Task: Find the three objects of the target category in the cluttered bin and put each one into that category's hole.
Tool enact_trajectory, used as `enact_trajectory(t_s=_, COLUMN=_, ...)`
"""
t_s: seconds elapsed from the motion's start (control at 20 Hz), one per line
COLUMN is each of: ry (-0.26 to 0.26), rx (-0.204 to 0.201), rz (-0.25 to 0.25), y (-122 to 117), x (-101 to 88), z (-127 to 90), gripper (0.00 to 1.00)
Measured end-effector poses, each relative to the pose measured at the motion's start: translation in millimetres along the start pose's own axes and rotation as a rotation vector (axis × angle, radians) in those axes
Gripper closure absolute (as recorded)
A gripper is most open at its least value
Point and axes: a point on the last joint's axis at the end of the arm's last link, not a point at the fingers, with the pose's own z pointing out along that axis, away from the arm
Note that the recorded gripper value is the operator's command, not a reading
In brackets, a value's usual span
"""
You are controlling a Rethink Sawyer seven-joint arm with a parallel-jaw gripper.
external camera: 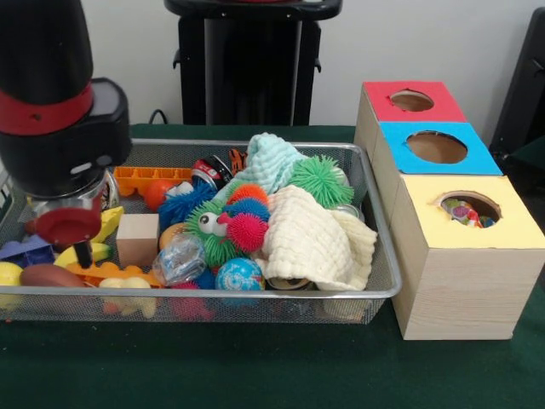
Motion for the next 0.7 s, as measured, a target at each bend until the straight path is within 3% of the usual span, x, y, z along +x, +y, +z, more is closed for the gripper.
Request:
enact_trajectory(t_s=0.35, ry=0.031, rx=-0.014, rz=-0.036, y=10.4, x=52.0, z=-34.0, gripper=1.0)
enact_trajectory(t_s=0.4, ry=0.032, rx=-0.02, rz=-0.055, y=16.7, x=71.5, z=-44.2, gripper=1.0)
enact_trajectory(t_s=0.7, ry=0.026, rx=-0.044, rz=-0.104, y=34.9, x=114.7, z=-64.7, gripper=1.0)
